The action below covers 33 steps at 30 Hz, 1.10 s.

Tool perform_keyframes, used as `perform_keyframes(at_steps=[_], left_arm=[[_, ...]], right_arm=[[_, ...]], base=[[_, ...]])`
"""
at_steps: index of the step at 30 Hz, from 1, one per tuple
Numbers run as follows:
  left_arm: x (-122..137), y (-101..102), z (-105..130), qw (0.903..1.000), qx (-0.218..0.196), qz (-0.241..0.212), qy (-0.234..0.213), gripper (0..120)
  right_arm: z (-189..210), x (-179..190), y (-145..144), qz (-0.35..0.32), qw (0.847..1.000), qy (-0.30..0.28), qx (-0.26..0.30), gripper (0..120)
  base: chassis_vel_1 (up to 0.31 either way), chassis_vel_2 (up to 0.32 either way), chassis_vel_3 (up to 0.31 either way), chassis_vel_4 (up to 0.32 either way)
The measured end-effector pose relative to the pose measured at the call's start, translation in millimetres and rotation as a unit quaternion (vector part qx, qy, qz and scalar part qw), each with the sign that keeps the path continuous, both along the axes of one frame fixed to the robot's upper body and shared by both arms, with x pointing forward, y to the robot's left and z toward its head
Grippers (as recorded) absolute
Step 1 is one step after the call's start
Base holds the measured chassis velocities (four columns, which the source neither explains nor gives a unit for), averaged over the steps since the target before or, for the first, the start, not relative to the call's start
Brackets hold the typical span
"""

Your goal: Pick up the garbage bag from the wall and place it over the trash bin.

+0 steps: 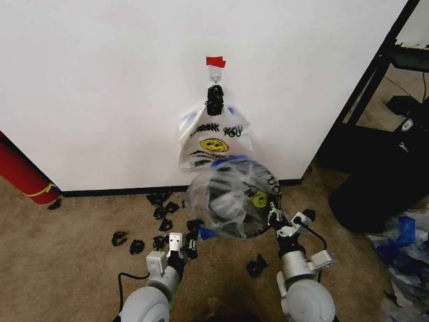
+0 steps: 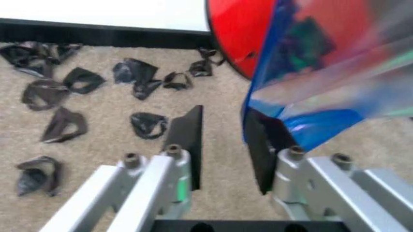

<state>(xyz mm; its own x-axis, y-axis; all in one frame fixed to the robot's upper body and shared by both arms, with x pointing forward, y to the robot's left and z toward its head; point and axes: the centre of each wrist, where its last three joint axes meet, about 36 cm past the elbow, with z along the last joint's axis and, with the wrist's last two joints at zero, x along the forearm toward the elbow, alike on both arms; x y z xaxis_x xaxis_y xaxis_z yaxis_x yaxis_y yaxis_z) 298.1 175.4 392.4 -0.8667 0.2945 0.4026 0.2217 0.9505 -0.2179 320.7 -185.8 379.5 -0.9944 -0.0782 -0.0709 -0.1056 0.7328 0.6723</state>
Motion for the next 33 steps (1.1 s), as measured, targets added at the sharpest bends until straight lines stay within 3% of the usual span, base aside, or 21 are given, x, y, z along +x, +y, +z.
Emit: perform_keyframes(at_steps=[7, 8, 11, 16, 19, 22, 25, 27, 29, 31, 33], left_arm=[[-0.1, 14.1, 1.7, 0.9994, 0.031, 0.007, -0.01, 51], [2.4, 20.4, 0.8, 0.9985, 0.048, 0.016, -0.022, 59], [7.2, 28.8, -1.5, 0.996, 0.075, 0.028, -0.04, 67], [24.1, 44.9, 0.3, 0.9872, 0.123, 0.042, -0.093, 88], [36.8, 51.8, 8.0, 0.9842, 0.107, 0.048, -0.132, 98], [46.4, 58.3, 15.9, 0.9814, 0.082, 0.044, -0.168, 100], [59.7, 72.4, 29.4, 0.9727, 0.043, -0.002, -0.228, 100], [73.6, 89.3, 41.5, 0.9567, 0.021, -0.068, -0.282, 100], [83.2, 100.1, 47.9, 0.9486, 0.011, -0.109, -0.297, 100], [87.0, 104.1, 49.7, 0.9452, 0.008, -0.128, -0.3, 100], [104.4, 122.7, 51.6, 0.9249, -0.002, -0.226, -0.305, 100]], right_arm=[[-15.8, 9.7, -12.0, -0.02, 0.999, -0.015, -0.027, 0], [-23.1, 10.6, -17.6, -0.02, 0.998, -0.023, -0.047, 0], [-32.1, 10.9, -26.4, -0.014, 0.996, -0.034, -0.076, 0], [-45.8, 10.9, -43.7, 0.01, 0.992, -0.053, -0.118, 0], [-53.5, 11.2, -54.2, 0.033, 0.987, -0.076, -0.14, 0], [-60.8, 10.9, -64.9, 0.058, 0.98, -0.098, -0.163, 0], [-74.6, 11.3, -88.6, 0.1, 0.964, -0.132, -0.208, 0], [-84.5, 12.9, -111.5, 0.142, 0.947, -0.16, -0.241, 0], [-89.5, 15.0, -127.8, 0.177, 0.931, -0.183, -0.261, 0], [-90.5, 16.1, -132.8, 0.189, 0.925, -0.191, -0.267, 0], [-90.1, 20.9, -148.8, 0.236, 0.902, -0.223, -0.283, 0]], base=[[0.0, 0.0, 0.0, 0.0], [0.0, 0.0, 0.0, 0.0], [0.0, 0.0, 0.0, 0.0], [0.0, 0.0, 0.0, 0.0], [0.0, 0.0, 0.0, 0.0], [0.0, 0.0, 0.0, 0.0], [0.0, 0.0, 0.0, 0.0], [0.0, 0.0, 0.0, 0.0], [0.0, 0.0, 0.0, 0.0], [0.0, 0.0, 0.0, 0.0], [0.0, 0.0, 0.0, 0.0]])
